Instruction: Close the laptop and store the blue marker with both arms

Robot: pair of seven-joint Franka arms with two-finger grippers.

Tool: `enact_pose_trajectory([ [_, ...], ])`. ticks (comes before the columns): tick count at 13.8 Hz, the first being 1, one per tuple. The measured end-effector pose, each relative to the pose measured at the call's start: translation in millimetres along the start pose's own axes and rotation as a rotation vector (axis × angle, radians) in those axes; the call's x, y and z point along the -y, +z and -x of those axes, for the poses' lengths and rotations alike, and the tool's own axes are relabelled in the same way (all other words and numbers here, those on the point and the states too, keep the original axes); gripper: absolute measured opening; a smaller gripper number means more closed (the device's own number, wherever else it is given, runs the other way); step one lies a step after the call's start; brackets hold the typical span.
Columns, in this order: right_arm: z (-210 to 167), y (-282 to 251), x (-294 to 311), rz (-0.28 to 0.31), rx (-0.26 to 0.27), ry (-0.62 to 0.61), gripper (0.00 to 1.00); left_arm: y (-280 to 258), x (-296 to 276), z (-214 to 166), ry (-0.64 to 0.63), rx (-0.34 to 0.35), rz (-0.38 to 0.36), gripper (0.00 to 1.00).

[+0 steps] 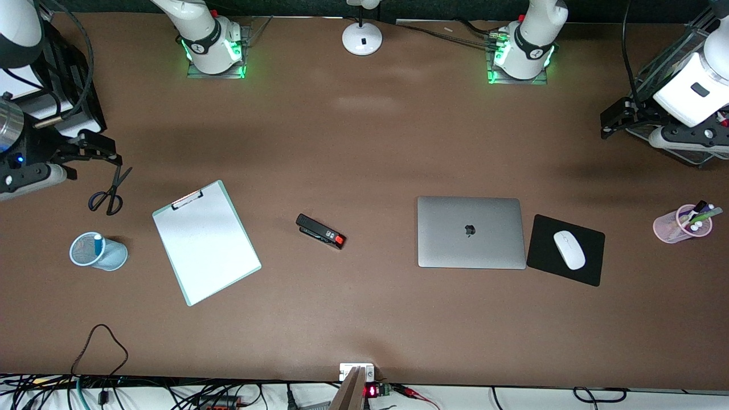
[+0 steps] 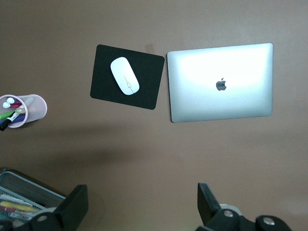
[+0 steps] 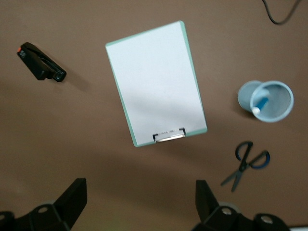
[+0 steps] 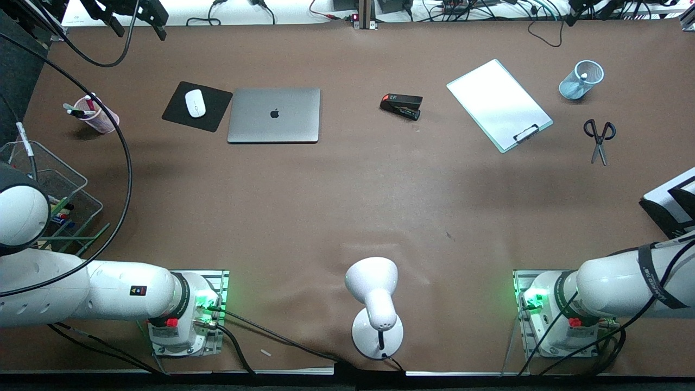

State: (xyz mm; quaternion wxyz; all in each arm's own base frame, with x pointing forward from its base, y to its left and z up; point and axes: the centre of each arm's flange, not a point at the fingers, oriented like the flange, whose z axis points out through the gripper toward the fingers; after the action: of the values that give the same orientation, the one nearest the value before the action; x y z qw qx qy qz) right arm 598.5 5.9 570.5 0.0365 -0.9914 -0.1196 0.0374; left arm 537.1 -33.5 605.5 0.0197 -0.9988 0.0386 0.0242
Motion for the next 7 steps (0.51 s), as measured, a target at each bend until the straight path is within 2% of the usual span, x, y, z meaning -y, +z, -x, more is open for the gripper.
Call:
enact_pose_trajectory([
  [7,41.2,-6.1,3.3,0.028,0.021,0.136,1.00,-4.0,-0.2,2.5,0.000,0.003,0.000,1.00],
])
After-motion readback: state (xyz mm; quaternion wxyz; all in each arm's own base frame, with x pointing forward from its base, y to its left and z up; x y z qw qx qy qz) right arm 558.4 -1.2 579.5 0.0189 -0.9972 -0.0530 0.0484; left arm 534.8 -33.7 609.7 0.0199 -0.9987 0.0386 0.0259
